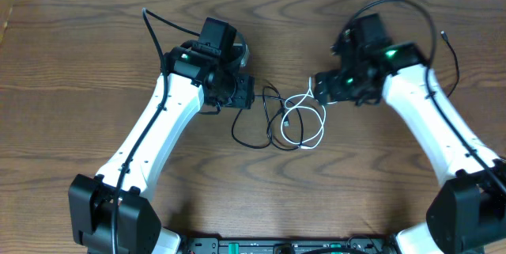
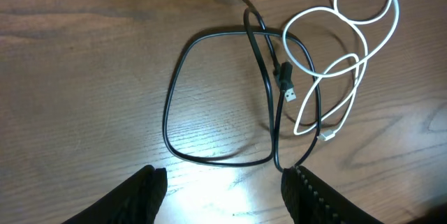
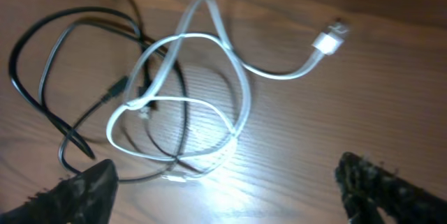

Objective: Untangle cables

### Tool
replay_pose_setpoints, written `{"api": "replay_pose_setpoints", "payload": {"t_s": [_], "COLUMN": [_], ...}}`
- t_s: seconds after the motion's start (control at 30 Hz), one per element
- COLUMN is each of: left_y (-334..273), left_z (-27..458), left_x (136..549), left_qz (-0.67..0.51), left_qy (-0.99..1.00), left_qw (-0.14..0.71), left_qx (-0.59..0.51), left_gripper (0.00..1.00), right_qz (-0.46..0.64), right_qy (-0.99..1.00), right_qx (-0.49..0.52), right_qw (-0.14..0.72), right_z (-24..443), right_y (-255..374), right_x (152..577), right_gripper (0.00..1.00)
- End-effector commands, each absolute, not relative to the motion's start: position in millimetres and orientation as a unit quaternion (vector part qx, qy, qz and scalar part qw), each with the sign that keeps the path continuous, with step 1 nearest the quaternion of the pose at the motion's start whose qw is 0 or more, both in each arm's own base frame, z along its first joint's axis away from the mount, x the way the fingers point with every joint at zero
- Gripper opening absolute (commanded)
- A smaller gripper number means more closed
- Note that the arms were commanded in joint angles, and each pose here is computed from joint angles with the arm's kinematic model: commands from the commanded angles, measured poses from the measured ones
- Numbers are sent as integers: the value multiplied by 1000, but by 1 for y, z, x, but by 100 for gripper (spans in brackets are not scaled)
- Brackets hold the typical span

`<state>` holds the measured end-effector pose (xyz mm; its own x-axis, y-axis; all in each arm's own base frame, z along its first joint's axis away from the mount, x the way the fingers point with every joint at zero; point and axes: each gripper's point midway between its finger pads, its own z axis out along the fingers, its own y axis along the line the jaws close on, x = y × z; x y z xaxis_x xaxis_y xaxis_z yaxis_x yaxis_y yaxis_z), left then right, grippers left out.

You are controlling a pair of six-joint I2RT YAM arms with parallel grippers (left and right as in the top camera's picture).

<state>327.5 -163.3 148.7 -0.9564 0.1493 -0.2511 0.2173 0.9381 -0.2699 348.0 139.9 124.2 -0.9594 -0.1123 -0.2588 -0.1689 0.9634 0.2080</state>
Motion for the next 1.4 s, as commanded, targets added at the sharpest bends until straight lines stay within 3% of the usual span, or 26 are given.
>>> {"api": "replay_pose_setpoints", "payload": {"t_s": [0.0,0.17,0.37,0.53,0.67,0.93,1.1,1.37], "left_y": [-160,-159,-159,-161,-165,-177,-187,-204], "left_z": [148,147,144,144,144,138,124,108], "left_x": [328,327,325,324,322,318,321,325], "left_qz": [-139,-138,-137,-144,-147,-150,-157,-171], "left_qy": [979,980,980,980,979,976,972,964], "left_qw": [113,111,106,104,102,104,120,148], "left_qx": [94,94,93,93,99,115,126,137], "left_gripper": [59,59,58,59,59,59,59,60], "right_qz": [126,155,176,163,185,194,193,191], "right_qy": [986,980,969,961,947,943,946,947], "right_qx": [-35,24,70,101,101,103,110,109], "right_qw": [108,123,158,201,242,249,235,233], "right_z": [107,88,65,49,56,58,48,44], "right_y": [159,186,203,196,202,208,212,213], "right_x": [336,336,340,350,366,369,364,363], "right_gripper": [93,82,53,47,31,22,21,1]}}
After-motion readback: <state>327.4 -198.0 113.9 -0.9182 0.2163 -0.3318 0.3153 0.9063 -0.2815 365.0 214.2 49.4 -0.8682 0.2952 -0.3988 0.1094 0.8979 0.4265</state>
